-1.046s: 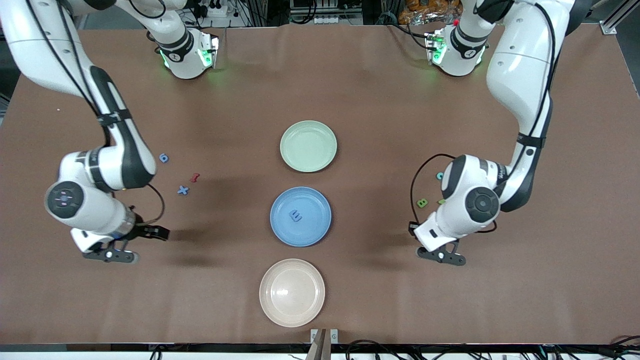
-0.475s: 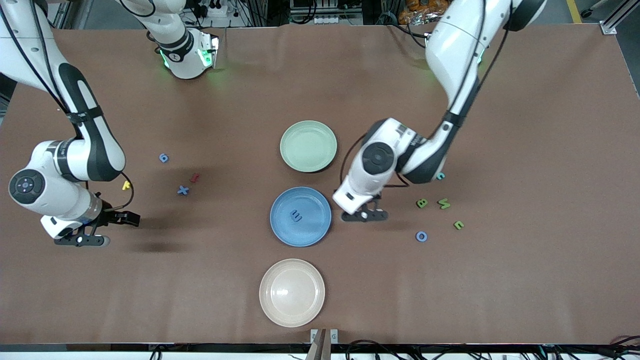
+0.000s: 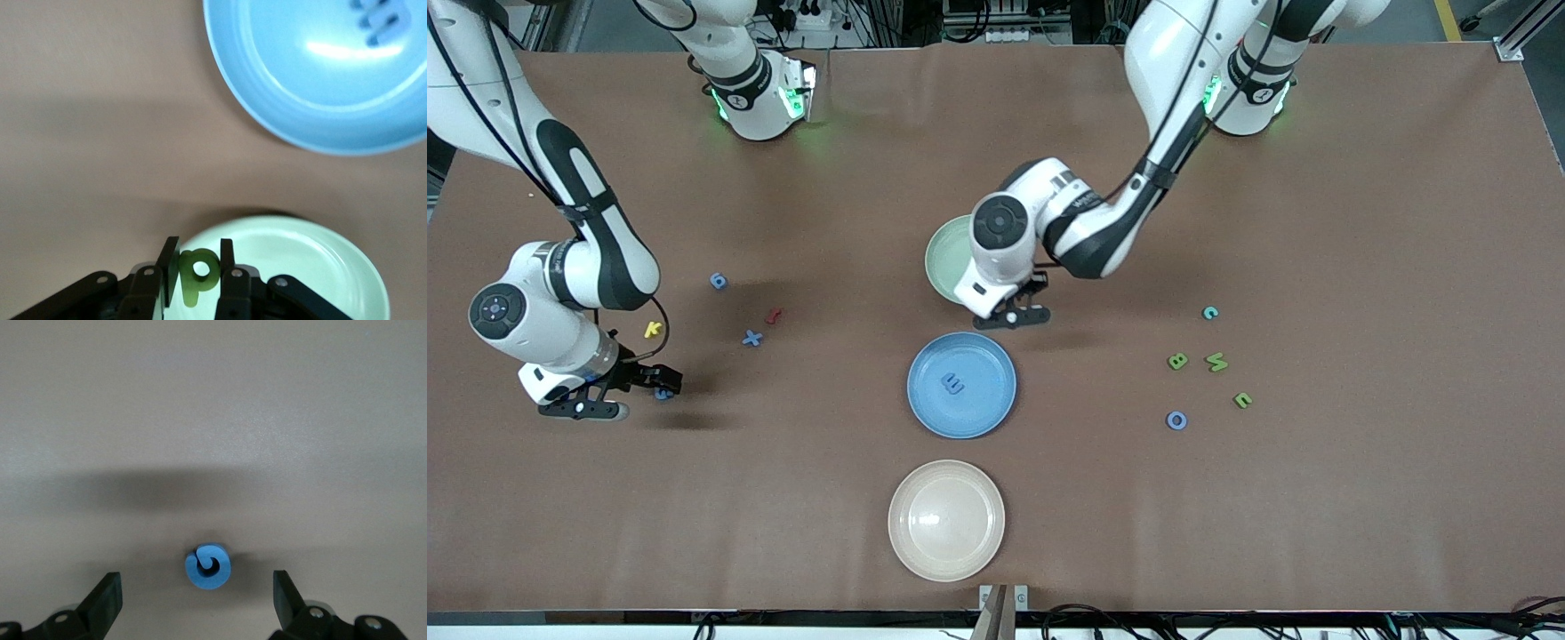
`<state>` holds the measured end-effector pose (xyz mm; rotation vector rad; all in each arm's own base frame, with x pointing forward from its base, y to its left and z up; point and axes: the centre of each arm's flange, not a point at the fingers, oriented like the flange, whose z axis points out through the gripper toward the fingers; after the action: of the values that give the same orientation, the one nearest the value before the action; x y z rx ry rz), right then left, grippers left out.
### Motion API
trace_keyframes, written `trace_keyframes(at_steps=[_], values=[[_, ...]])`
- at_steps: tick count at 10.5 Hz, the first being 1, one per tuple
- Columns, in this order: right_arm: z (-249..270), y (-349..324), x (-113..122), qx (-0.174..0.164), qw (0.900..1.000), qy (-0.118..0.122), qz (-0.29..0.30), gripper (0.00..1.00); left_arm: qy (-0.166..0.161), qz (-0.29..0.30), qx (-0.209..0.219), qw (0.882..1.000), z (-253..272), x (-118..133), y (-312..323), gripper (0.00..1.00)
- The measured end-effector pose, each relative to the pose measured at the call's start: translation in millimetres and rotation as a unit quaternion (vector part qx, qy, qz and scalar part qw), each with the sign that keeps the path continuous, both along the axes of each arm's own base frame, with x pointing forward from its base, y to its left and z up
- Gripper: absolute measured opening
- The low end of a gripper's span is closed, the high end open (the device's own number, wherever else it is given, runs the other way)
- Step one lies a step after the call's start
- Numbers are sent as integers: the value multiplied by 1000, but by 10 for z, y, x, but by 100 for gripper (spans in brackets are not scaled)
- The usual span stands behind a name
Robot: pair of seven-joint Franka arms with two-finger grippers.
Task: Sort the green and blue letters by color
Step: 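Place the green P on the green plate while the right gripper returns, then grasp the blue G with the right gripper while the left gripper grasps green letter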
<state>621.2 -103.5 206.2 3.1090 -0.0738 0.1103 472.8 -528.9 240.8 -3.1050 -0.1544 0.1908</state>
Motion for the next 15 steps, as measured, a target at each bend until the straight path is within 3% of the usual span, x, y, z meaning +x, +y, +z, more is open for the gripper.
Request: trace_keyframes(at_steps=[3,5,6,8,11,13,15], values=[[-156,-21,-33,5,1000,-10,-2,100,1,19,11,1000,-33,-530,-407,32],[-341,-79,-80,7,1000,-21,-6,100,0,19,12,1000,-34,-568,-435,60],[-400,-104,-96,7,1000,-20,-6,95,-3,29,11,1000,-9,-449,-361,71],[-402,-109,-93,7,1000,-22,-3,82,-16,40,-3,999,200,59,-6,98],[-320,-120,-71,4,1000,-28,-4,38,-30,-33,-23,999,743,881,951,100],[-318,-123,-71,4,1000,-29,-4,35,-9,-111,-18,994,803,1096,1591,100],[-262,-79,-32,3,999,-32,-11,35,11,-205,-26,978,685,1238,2173,100]])
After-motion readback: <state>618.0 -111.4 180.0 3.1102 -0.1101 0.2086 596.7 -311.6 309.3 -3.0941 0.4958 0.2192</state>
